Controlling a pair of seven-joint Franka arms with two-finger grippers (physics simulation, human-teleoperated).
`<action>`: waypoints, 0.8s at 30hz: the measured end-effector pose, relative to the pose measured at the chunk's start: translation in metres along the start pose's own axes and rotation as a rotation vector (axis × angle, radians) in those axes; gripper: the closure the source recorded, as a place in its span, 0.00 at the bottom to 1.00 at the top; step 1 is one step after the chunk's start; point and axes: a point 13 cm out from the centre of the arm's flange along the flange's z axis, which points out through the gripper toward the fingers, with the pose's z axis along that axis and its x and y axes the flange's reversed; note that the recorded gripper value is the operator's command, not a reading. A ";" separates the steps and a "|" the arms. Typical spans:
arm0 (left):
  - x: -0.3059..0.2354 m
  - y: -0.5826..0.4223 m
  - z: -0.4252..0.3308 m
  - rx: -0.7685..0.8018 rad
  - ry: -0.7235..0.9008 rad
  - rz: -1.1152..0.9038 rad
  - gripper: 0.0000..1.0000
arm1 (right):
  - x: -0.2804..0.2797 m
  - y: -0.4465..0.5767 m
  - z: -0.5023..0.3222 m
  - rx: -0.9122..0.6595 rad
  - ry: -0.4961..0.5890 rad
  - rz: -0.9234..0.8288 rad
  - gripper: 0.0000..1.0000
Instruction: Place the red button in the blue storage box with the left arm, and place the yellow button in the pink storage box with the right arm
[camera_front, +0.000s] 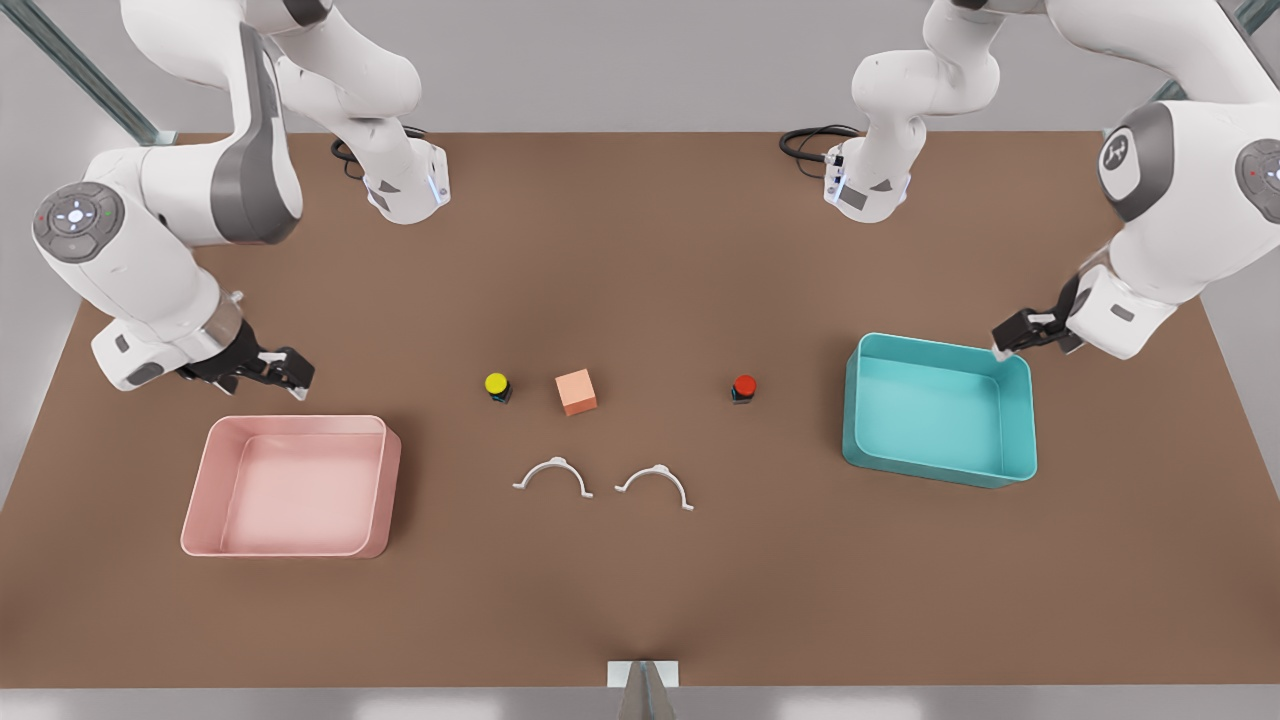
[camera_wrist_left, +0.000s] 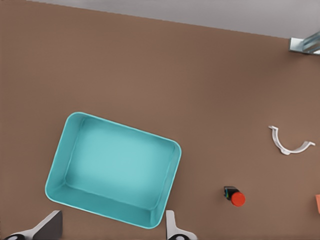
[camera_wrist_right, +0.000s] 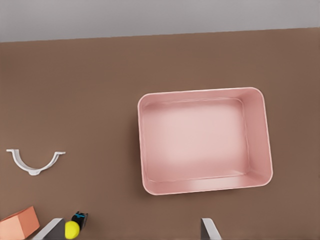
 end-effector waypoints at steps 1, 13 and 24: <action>-0.001 0.000 0.000 0.000 -0.001 0.008 0.00 | -0.001 -0.002 0.004 0.001 0.003 0.004 0.00; 0.132 -0.290 0.240 -0.074 0.193 0.462 0.00 | 0.133 0.211 0.247 0.021 0.285 -0.256 0.00; 0.106 -0.277 0.364 -0.040 0.067 0.339 0.00 | 0.183 0.203 0.327 -0.042 0.174 -0.063 0.00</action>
